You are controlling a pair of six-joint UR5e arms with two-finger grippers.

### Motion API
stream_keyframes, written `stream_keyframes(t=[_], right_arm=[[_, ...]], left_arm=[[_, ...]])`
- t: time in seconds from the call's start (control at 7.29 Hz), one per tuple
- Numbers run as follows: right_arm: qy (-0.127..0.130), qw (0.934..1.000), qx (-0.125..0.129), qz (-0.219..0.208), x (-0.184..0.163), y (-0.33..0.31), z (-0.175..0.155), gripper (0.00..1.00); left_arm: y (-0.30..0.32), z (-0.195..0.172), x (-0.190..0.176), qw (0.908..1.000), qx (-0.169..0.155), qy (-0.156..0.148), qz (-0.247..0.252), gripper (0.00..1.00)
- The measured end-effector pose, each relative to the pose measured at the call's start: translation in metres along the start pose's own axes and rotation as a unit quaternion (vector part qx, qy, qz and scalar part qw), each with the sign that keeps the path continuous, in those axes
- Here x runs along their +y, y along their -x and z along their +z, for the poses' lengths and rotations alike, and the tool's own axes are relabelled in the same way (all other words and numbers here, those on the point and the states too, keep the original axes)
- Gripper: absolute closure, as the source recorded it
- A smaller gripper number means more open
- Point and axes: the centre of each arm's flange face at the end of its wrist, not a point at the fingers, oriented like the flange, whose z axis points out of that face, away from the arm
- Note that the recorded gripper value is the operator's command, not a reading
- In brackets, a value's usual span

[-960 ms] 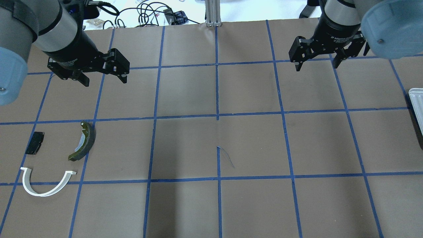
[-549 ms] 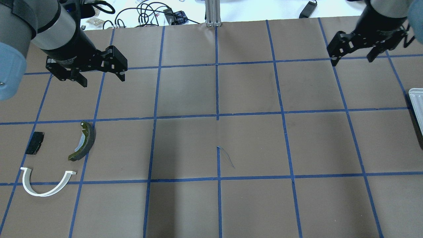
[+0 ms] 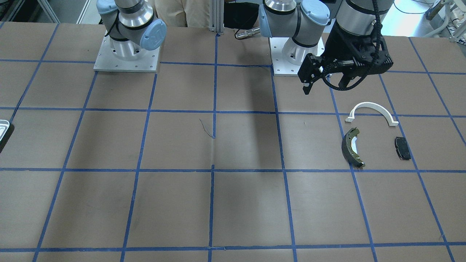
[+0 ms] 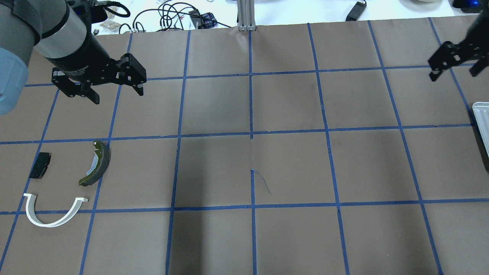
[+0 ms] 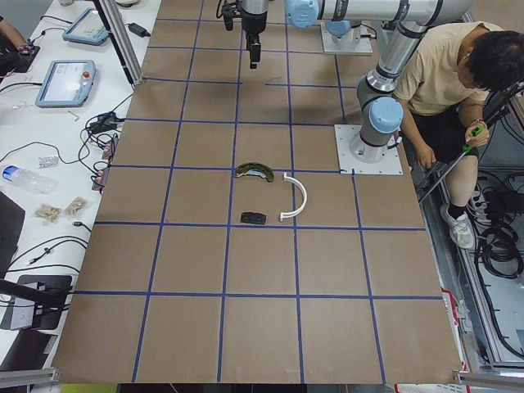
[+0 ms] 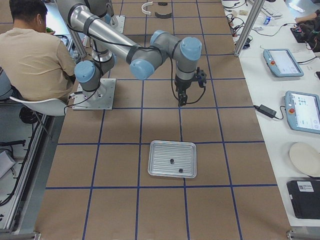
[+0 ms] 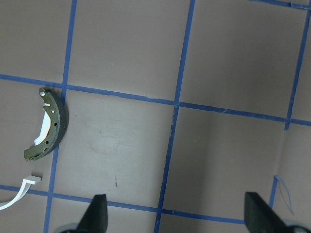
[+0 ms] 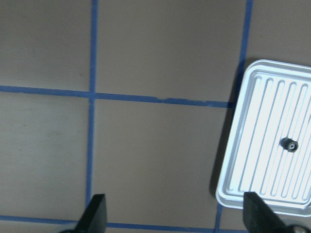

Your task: Place bearing gear from tray to pile

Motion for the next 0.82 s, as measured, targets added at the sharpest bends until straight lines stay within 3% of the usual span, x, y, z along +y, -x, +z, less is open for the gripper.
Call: stream_keyframes(t=[0.41, 0.82], right_arm=[[-0.014, 0.9994, -0.016, -0.025, 0.037, -0.143, 0.105, 0.0], [-0.039, 0.9986, -0.021, -0.031, 0.05, -0.196, 0.175, 0.0]], left_arm=[[0.0, -0.003, 0.002, 1.0, 0.0, -0.005, 0.007, 0.0], [0.0, -0.004, 0.002, 0.9999, 0.0, -0.007, 0.007, 0.0]])
